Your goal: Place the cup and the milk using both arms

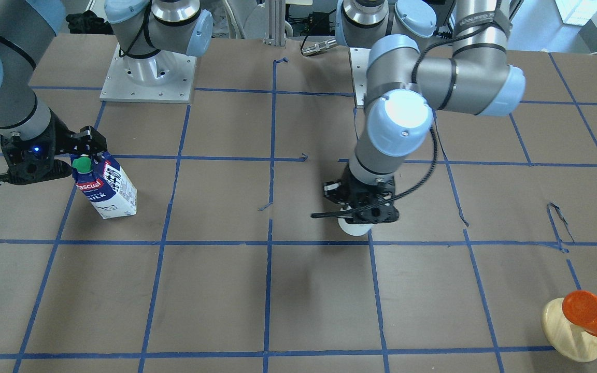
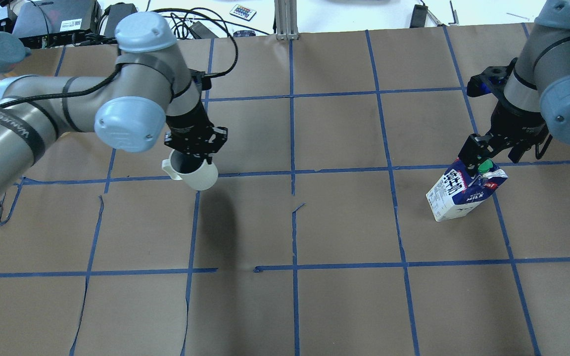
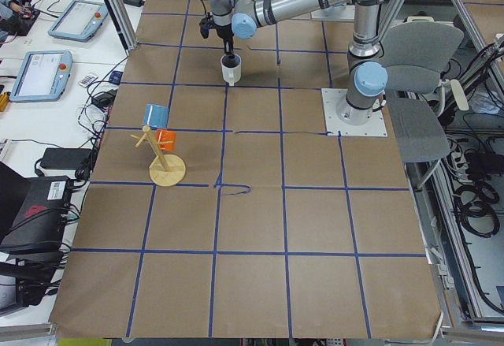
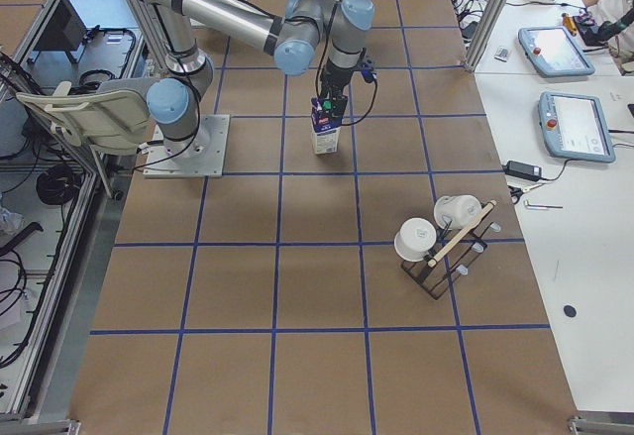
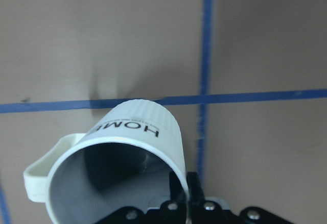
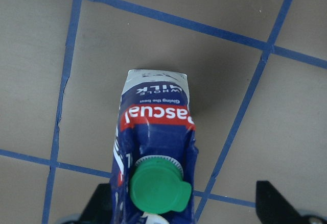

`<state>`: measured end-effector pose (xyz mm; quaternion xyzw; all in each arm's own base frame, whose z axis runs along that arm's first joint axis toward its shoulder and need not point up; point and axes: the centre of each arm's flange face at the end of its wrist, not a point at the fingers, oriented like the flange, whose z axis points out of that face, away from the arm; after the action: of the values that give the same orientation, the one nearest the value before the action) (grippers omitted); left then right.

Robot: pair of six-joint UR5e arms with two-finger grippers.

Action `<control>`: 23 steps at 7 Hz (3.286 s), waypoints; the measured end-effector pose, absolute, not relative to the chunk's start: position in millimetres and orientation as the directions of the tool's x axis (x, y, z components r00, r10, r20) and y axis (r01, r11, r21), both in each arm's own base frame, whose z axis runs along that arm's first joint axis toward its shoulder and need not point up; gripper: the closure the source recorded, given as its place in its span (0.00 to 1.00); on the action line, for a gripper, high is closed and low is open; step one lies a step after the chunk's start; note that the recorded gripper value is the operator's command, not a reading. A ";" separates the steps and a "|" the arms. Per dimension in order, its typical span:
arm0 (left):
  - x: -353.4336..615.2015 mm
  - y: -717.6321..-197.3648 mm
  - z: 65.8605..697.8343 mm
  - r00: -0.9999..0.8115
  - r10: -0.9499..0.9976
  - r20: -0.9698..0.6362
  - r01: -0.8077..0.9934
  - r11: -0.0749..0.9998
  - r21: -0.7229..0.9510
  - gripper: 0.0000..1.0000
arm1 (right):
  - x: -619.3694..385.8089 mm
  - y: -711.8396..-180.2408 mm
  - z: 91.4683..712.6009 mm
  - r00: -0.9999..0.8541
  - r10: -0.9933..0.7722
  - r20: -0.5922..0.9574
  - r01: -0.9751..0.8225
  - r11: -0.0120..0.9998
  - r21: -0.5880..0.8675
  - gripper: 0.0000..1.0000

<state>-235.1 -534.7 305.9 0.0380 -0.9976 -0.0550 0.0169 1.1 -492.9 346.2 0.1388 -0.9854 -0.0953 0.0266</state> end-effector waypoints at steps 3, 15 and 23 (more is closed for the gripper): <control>-359.7 -471.4 299.9 -0.992 -0.122 0.030 -0.117 0.984 0.137 1.00 | 0.8 -495.0 342.6 -0.956 -0.292 0.019 -0.283 0.939 0.195 0.08; -386.4 -448.4 322.2 -0.991 -0.121 0.049 -0.115 0.987 0.114 0.00 | 8.2 -507.6 362.7 -0.967 -0.256 -0.014 -0.255 0.957 0.137 0.95; -172.9 -484.7 502.1 -0.996 -0.077 0.047 -0.078 0.997 -0.019 0.00 | 234.7 -458.9 372.0 -0.999 -0.040 -0.009 -0.041 0.987 0.155 0.88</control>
<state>-172.9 -484.7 502.1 0.0390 -0.9989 0.0102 0.0232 234.7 -458.9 372.0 0.0202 -0.9968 -0.0777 -0.0028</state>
